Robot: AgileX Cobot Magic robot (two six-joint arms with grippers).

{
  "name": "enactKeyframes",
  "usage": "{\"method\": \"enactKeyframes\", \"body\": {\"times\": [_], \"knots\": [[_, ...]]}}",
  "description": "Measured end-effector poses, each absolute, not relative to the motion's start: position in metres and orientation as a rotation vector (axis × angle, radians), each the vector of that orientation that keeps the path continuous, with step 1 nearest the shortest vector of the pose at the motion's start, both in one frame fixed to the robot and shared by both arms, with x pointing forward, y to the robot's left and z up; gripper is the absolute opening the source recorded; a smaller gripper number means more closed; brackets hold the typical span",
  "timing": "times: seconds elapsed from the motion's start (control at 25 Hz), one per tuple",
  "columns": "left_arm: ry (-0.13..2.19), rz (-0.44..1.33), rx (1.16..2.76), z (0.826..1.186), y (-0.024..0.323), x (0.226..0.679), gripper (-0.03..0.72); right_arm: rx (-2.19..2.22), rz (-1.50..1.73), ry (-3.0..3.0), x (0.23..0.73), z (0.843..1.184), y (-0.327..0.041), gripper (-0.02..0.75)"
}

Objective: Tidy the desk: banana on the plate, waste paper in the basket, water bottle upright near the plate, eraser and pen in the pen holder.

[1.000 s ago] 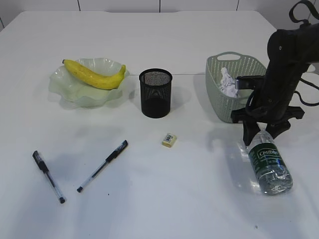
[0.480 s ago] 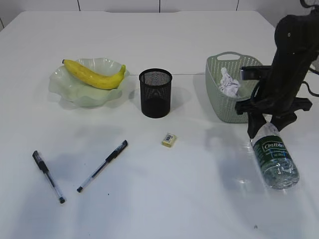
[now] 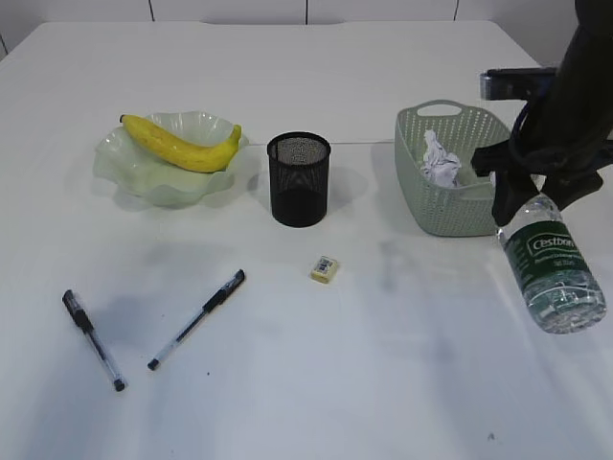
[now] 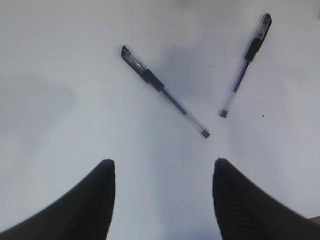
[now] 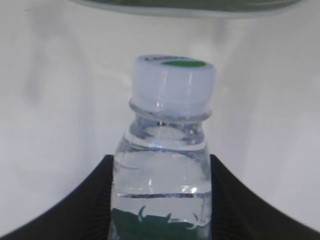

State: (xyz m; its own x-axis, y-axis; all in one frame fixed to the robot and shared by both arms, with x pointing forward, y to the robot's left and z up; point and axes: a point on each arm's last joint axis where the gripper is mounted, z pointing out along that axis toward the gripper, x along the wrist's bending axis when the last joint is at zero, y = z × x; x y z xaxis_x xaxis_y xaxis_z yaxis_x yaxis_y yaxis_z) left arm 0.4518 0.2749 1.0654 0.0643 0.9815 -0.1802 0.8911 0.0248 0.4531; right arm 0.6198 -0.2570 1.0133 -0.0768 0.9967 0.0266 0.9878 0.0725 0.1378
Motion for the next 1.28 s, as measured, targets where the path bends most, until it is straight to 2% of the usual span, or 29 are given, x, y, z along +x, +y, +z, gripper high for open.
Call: {"method": "enactKeyframes", "body": {"times": [0.24, 0.52, 0.8, 1.0, 1.28], "knots": [[1.860, 0.267, 1.900, 1.065, 0.275, 0.452, 0.433, 1.990, 0.306, 2.267, 0.589, 1.050, -0.250, 0.358], [1.860, 0.267, 1.900, 1.065, 0.275, 0.452, 0.433, 1.855, 0.487, 2.281, 0.537, 1.072, -0.240, 0.357], [1.860, 0.267, 1.900, 1.065, 0.275, 0.452, 0.433, 1.775, 0.580, 2.291, 0.501, 1.071, -0.243, 0.357], [1.860, 0.266, 1.899, 1.065, 0.275, 0.452, 0.433, 1.715, 0.710, 2.321, 0.497, 1.069, -0.237, 0.356], [1.860, 0.262, 1.895, 1.065, 0.275, 0.452, 0.433, 1.533, 1.197, 2.428, 0.504, 1.078, -0.208, 0.356]]}}
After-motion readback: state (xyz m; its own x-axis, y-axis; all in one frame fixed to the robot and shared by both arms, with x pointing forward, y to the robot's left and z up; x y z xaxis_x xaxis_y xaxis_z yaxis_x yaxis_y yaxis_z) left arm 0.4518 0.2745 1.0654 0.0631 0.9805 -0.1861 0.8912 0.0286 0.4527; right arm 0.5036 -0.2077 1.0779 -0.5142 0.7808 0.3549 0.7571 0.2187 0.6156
